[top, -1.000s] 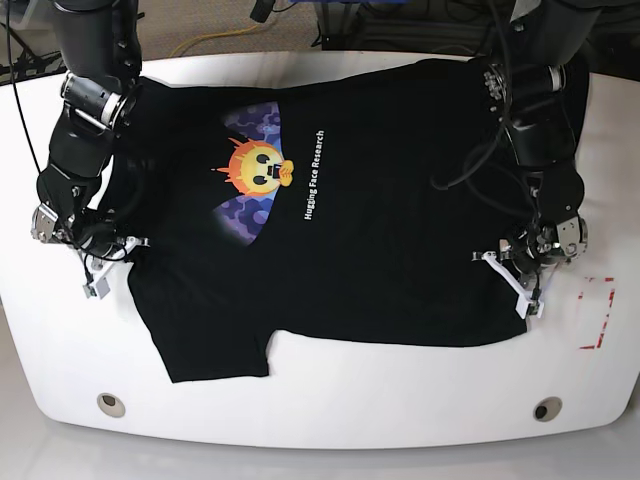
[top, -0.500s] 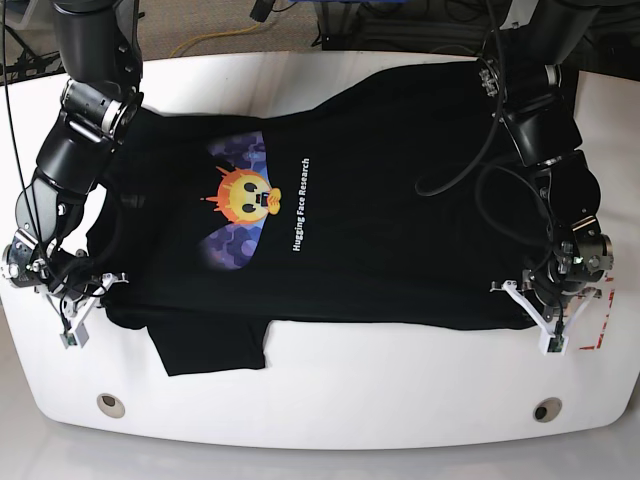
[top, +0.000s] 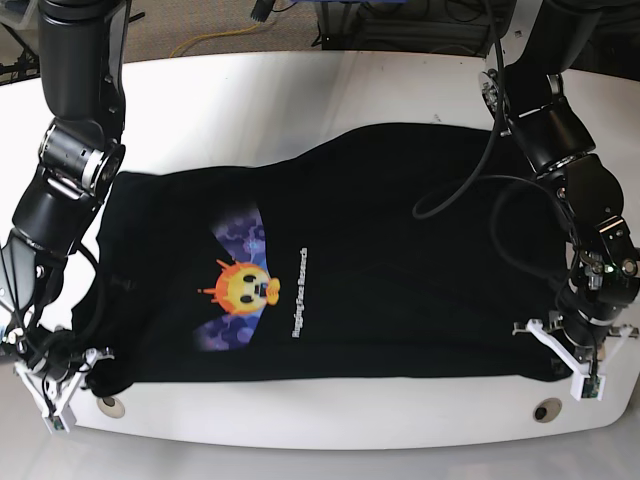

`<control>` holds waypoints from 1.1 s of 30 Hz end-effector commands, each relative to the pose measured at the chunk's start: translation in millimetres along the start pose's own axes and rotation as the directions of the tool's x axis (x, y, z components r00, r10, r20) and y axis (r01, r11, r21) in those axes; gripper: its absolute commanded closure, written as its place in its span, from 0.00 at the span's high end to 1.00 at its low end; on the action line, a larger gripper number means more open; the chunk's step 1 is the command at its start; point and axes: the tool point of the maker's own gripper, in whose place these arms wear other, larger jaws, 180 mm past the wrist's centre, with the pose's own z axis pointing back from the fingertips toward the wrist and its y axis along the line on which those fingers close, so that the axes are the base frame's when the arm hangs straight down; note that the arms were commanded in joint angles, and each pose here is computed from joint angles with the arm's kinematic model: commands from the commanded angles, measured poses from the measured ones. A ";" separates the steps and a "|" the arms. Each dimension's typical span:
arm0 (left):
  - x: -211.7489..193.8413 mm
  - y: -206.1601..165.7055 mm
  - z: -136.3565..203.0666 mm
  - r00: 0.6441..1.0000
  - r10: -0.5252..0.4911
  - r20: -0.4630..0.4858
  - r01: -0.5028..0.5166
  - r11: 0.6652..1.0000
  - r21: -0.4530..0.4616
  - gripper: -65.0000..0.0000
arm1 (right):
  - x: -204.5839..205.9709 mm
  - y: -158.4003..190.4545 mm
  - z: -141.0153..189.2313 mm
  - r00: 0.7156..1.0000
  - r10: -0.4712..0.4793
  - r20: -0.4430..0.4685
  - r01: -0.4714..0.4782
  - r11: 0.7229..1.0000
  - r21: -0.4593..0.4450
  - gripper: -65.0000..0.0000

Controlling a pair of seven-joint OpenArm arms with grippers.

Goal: Fold the T-shirt properly
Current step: 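Lift the shirt sides and fold them toward the hem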

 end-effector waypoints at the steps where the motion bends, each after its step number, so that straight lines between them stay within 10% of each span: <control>1: 54.2 16.8 18.7 0.990 -0.012 0.142 0.005 0.999 0.051 0.00 | 50.2 -22.4 29.0 0.994 0.030 0.104 -0.024 0.998 -0.063 0.00; 11: 159.2 81.9 75.7 0.927 -0.026 0.373 -0.053 0.978 0.199 0.00 | 180.6 -26.9 107.0 0.951 0.188 0.246 -0.148 0.974 -0.172 0.00; 18: 214.9 109.4 113.6 0.868 -0.053 0.493 -0.085 0.964 0.254 0.00 | 174.6 -28.1 108.0 0.964 0.189 0.186 -0.156 0.972 -0.178 0.00; 33: 155.5 77.3 83.2 0.913 -0.032 0.407 -0.024 0.991 0.133 0.00 | 141.7 -54.5 134.3 0.980 0.149 0.133 -0.109 0.957 -0.268 0.00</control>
